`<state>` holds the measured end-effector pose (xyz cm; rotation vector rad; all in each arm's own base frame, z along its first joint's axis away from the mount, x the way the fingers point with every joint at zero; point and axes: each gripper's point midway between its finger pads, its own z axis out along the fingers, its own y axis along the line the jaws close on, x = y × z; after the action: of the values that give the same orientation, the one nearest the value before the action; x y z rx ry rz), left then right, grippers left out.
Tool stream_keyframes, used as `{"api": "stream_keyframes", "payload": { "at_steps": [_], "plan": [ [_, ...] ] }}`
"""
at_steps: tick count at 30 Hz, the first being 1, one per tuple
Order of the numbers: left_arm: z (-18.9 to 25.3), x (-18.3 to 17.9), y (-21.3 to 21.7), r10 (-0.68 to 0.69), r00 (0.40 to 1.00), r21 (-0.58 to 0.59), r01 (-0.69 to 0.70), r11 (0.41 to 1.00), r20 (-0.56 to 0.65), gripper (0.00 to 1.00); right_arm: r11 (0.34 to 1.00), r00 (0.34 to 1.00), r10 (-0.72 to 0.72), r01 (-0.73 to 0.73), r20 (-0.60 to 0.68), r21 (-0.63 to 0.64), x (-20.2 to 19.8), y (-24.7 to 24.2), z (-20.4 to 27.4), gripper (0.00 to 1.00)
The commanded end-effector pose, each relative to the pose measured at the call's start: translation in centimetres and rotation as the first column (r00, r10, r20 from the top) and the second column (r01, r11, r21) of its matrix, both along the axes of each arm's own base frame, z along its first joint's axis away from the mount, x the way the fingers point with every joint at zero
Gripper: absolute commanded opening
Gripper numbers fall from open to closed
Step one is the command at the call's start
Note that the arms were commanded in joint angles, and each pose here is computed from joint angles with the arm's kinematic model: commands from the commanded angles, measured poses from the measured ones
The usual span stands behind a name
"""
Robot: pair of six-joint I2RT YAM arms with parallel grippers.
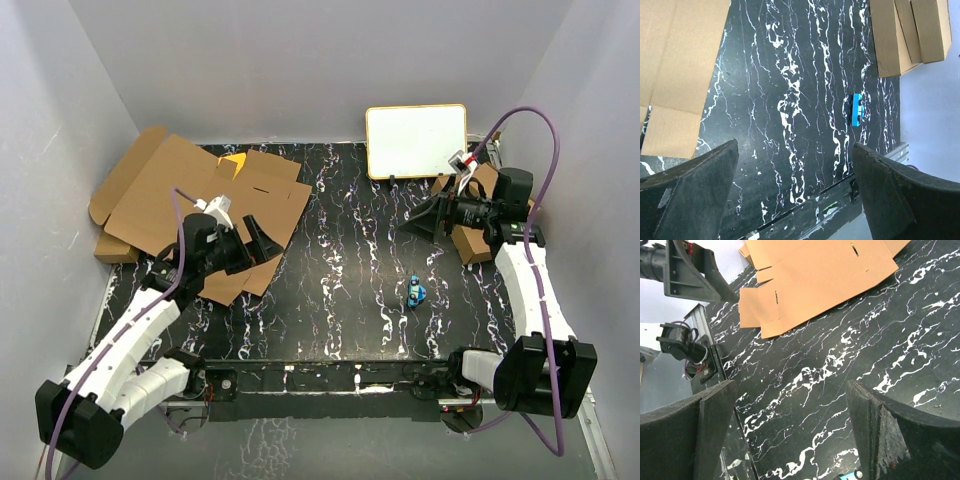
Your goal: Fold the paper box
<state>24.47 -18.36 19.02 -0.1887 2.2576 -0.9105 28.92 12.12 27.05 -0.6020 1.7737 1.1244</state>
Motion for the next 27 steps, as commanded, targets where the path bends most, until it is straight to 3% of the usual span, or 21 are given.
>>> {"api": "stream_keyframes", "payload": {
  "at_steps": [1,9,15,19,27],
  "plan": [
    [0.9,0.5,1.2,0.080,0.995,-0.002,-0.080,0.997,0.061,0.94,0.999,0.995,0.020,-0.017,0.095,-0.039,-0.3,0.0,-0.2,0.99],
    [-1.3,0.5,5.5,0.170,0.985,0.172,-0.174,0.970,0.037,0.96,0.998,0.998,0.026,-0.023,0.063,-0.055,-0.4,-0.1,-1.6,0.99],
    [-1.8,2.2,10.8,0.273,0.960,0.052,-0.270,0.962,-0.059,0.96,0.998,0.998,0.044,-0.042,0.046,-0.042,-0.5,0.1,-2.2,0.99],
    [-3.2,2.8,13.1,0.342,0.935,0.078,-0.336,0.939,-0.097,0.95,0.998,0.998,0.049,-0.048,0.038,-0.037,-0.4,0.2,-2.6,0.99],
    [-5.3,0.7,17.8,0.526,0.842,0.251,-0.486,0.837,-0.122,0.95,0.997,0.997,0.075,-0.074,0.021,-0.019,-0.4,0.5,-3.2,0.99]
  ]
}}
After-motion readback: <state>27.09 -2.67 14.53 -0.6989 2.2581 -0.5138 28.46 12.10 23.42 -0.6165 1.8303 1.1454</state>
